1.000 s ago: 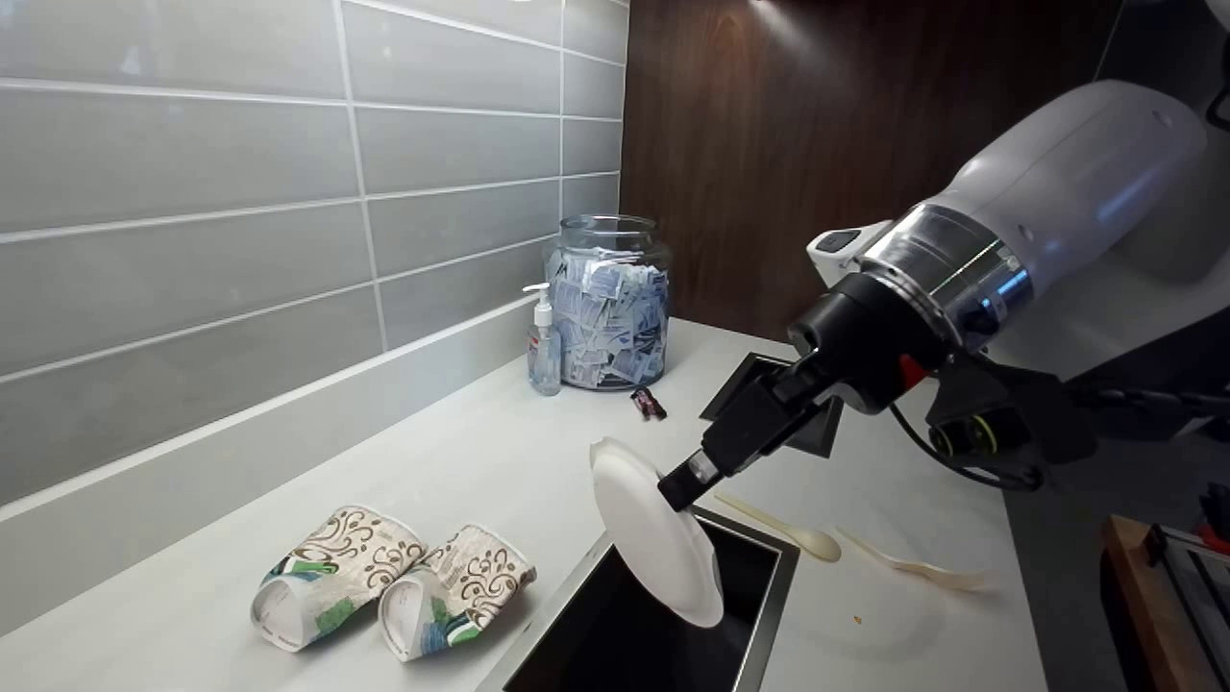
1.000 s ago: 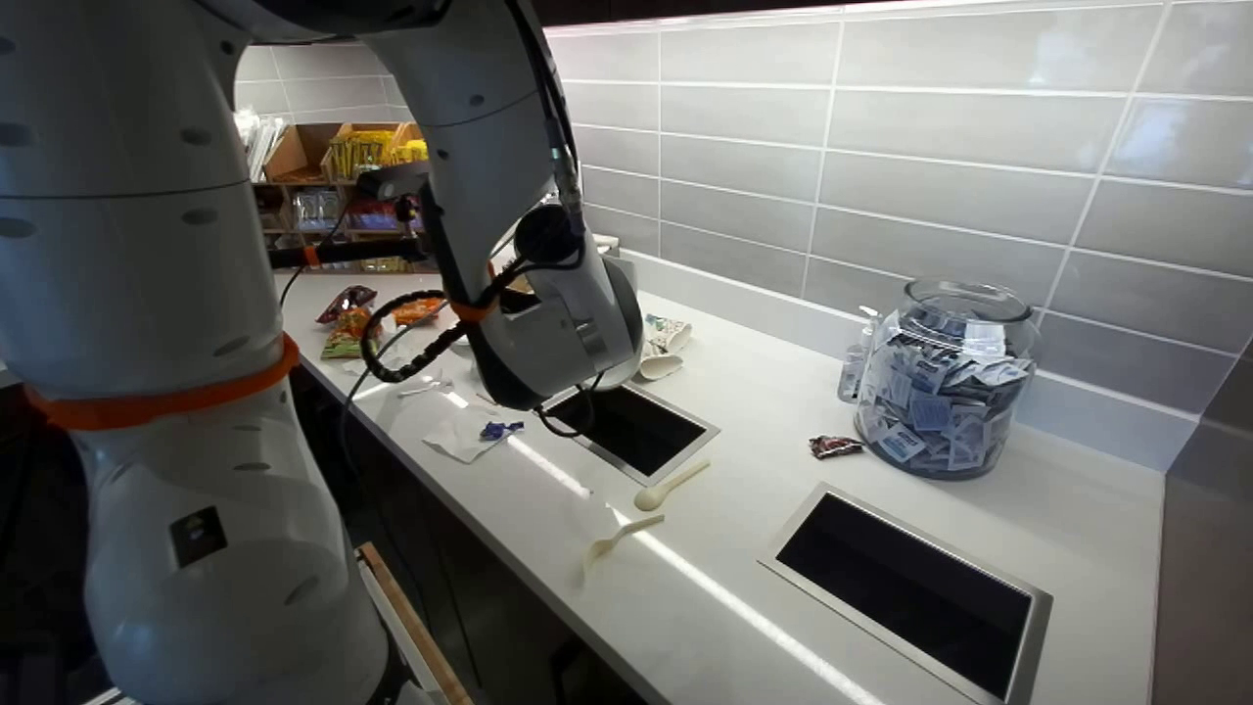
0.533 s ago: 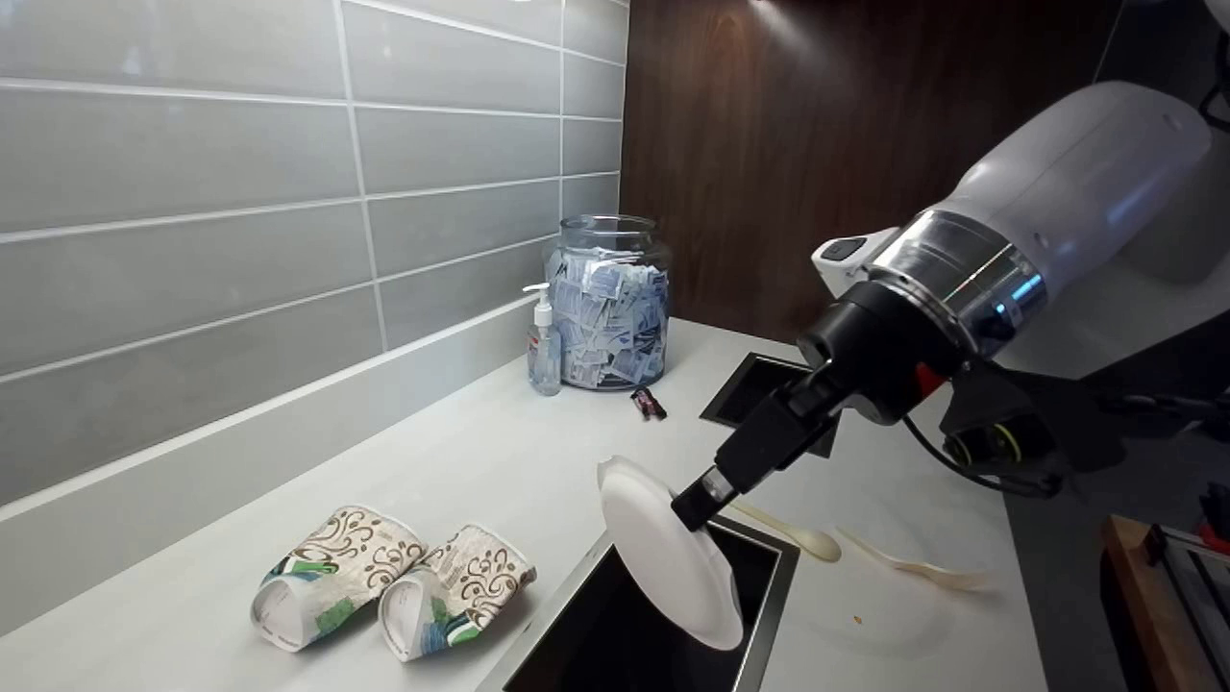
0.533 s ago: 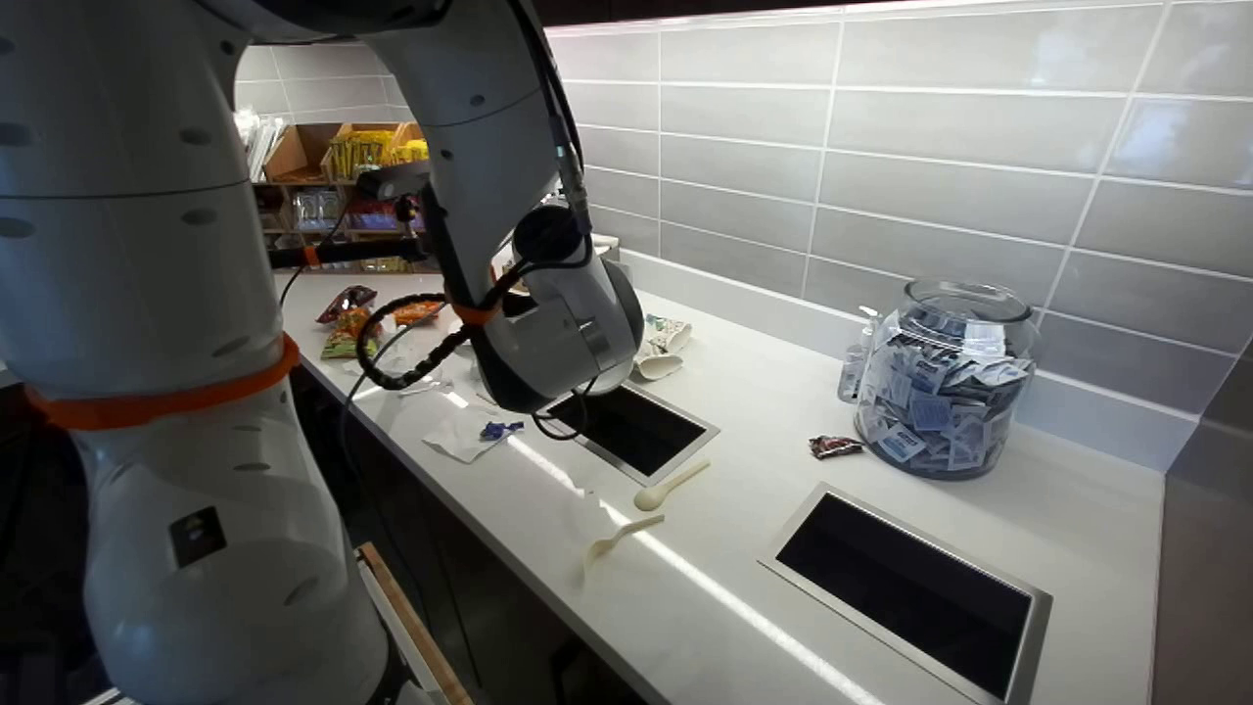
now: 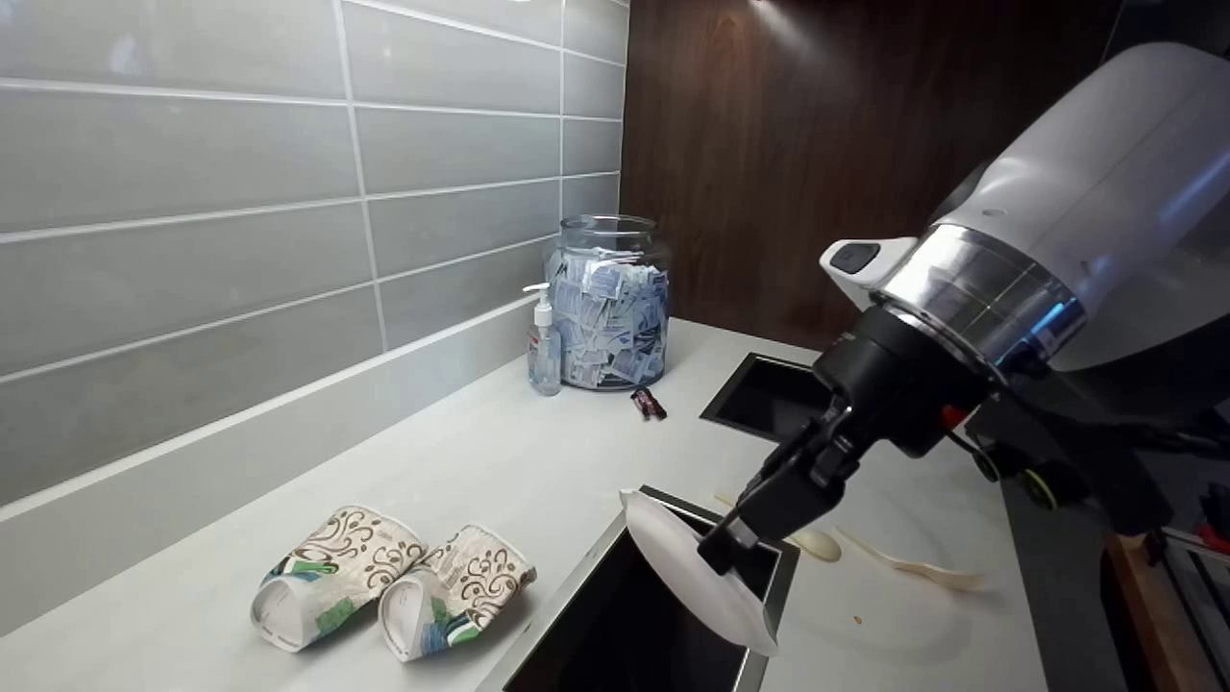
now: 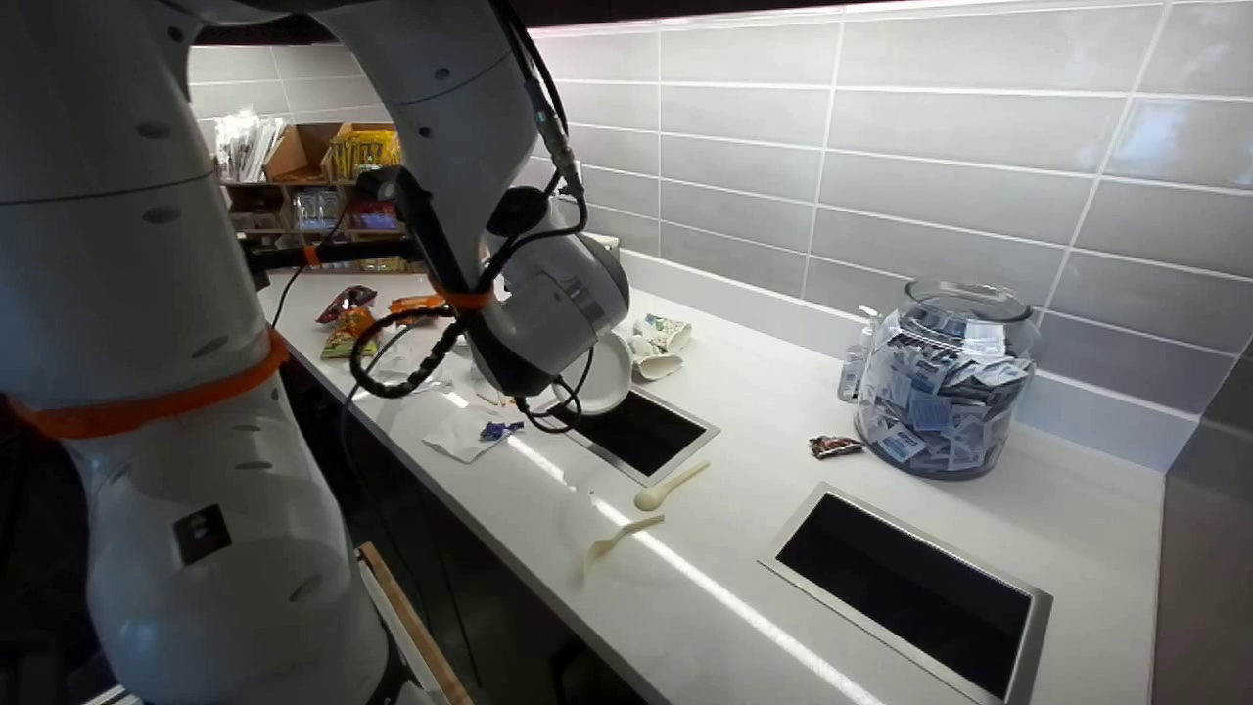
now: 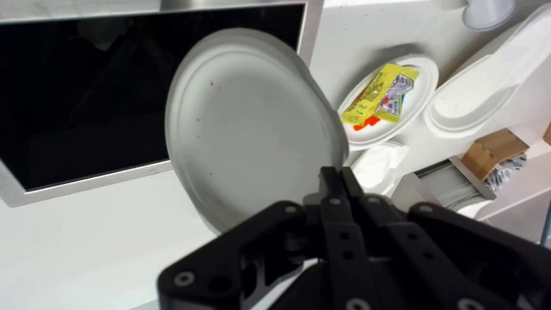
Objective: Empty the contents on the plate into the bin
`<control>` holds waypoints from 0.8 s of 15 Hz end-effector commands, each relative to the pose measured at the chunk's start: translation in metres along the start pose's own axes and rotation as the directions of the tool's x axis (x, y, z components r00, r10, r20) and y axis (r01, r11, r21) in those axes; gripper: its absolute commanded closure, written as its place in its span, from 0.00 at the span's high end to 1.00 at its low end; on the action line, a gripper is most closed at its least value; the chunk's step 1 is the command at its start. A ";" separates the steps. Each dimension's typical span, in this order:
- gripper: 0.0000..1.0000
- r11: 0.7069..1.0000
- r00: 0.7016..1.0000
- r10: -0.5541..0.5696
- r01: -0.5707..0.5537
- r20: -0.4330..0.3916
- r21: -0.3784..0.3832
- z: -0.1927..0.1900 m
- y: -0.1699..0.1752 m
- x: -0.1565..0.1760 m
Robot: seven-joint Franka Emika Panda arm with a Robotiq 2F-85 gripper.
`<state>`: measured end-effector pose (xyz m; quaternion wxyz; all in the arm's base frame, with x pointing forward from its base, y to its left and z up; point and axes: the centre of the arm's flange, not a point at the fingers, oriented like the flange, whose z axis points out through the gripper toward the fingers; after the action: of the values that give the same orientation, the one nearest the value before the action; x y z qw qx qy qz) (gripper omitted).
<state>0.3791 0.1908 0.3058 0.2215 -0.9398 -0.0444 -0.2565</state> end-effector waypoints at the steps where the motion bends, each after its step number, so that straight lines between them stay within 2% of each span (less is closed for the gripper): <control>1: 0.01 0.989 0.995 -0.089 0.093 0.037 -0.112 -0.020 -0.022 0.005; 7: 0.01 0.929 0.978 -0.183 0.207 0.104 -0.308 -0.014 -0.032 -0.013; 12: 0.01 0.869 0.964 -0.207 0.261 0.169 -0.421 -0.013 -0.030 -0.016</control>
<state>0.3595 0.2146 0.2739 0.0109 -0.9637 -0.1085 -0.2436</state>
